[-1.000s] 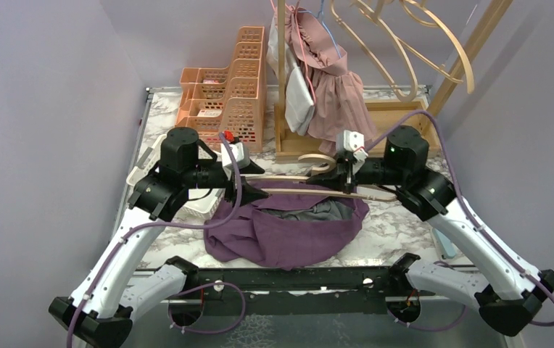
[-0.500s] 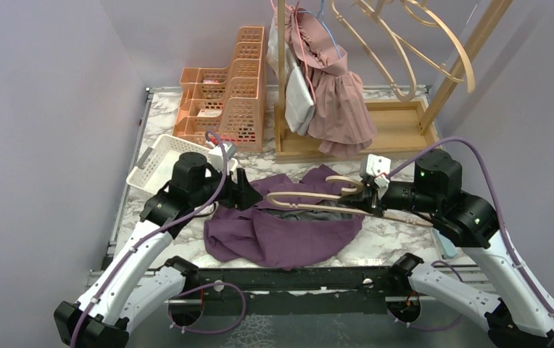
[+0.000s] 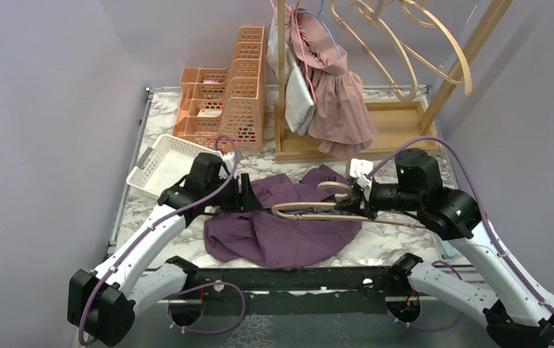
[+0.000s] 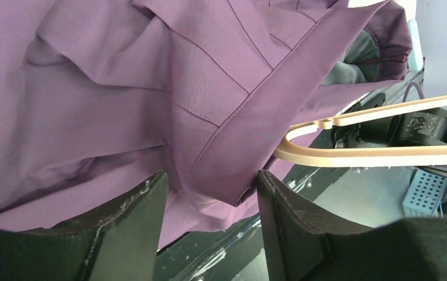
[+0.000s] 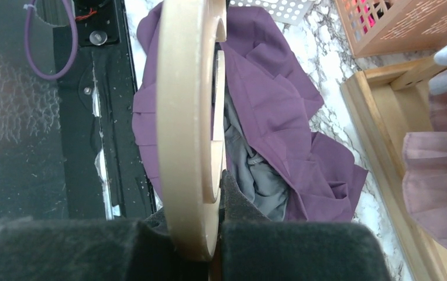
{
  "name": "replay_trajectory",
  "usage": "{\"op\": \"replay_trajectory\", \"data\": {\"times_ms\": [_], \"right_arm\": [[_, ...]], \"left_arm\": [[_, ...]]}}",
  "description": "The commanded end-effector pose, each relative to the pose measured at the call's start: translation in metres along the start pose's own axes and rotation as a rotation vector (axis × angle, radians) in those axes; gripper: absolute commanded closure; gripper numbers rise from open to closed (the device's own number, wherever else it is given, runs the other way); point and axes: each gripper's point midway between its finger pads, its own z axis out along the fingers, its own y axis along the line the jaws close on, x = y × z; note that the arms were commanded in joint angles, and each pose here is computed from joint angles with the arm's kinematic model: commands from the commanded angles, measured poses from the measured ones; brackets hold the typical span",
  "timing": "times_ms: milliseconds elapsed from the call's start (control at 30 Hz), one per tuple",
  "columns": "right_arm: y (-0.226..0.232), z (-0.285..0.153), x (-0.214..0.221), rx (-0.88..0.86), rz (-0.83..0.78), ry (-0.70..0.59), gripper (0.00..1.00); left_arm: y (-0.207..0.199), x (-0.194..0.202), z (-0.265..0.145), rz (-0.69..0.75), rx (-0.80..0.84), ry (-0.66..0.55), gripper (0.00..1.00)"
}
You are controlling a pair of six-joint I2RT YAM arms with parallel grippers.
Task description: Place the skirt on the hanger
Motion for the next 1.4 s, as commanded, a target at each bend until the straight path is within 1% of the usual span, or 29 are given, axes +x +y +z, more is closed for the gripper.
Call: {"op": "replay_trajectory", "data": {"times_ms": [0,133,200,267,300,333,667,800,867,967,1067,1133,1233,1367], "right_arm": [[-0.002,0.005,0.000,-0.004,-0.031,-0.013,0.99],[-0.006,0.013,0.000,-0.013,-0.035,-0.021,0.99],[-0.006,0.016,0.000,-0.021,-0.039,-0.028,0.99],[-0.004,0.019,0.000,-0.036,-0.042,-0.035,0.99],[-0.003,0.019,-0.001,-0.044,-0.043,-0.038,0.99],[-0.002,0.020,-0.001,-0.050,-0.045,-0.041,0.99],[-0.001,0.028,-0.004,-0.063,-0.053,-0.106,0.99],[-0.007,0.038,-0.008,-0.051,-0.051,-0.154,0.99],[-0.008,0.044,-0.009,-0.056,-0.042,-0.183,0.99],[-0.010,0.053,-0.011,-0.064,-0.029,-0.229,0.99],[-0.014,0.063,-0.014,-0.059,-0.018,-0.279,0.99],[-0.018,0.070,-0.011,-0.049,-0.009,-0.297,0.99],[-0.023,0.079,-0.005,-0.029,0.001,-0.314,0.99],[-0.025,0.085,0.004,-0.015,0.006,-0.332,0.99]], "left_arm": [[-0.005,0.010,0.005,-0.028,0.045,0.064,0.44],[-0.009,0.012,0.006,-0.032,0.069,0.088,0.63],[-0.013,0.011,0.005,-0.026,0.083,0.084,0.76],[-0.018,0.006,0.001,-0.015,0.100,0.070,0.91],[-0.022,0.004,-0.001,-0.012,0.112,0.064,0.96],[-0.026,0.002,-0.003,-0.009,0.121,0.056,1.00],[-0.059,-0.020,-0.026,-0.040,0.202,-0.012,1.00],[-0.076,-0.030,-0.033,-0.110,0.240,-0.017,1.00],[-0.087,-0.032,-0.036,-0.158,0.286,-0.007,1.00],[-0.105,-0.033,-0.038,-0.179,0.358,-0.016,1.00],[-0.118,-0.029,-0.032,-0.187,0.416,-0.007,1.00],[-0.132,-0.022,-0.025,-0.174,0.453,0.020,1.00],[-0.153,-0.021,-0.015,-0.134,0.503,0.027,1.00],[-0.176,-0.017,-0.003,-0.060,0.575,0.058,1.00]]}}
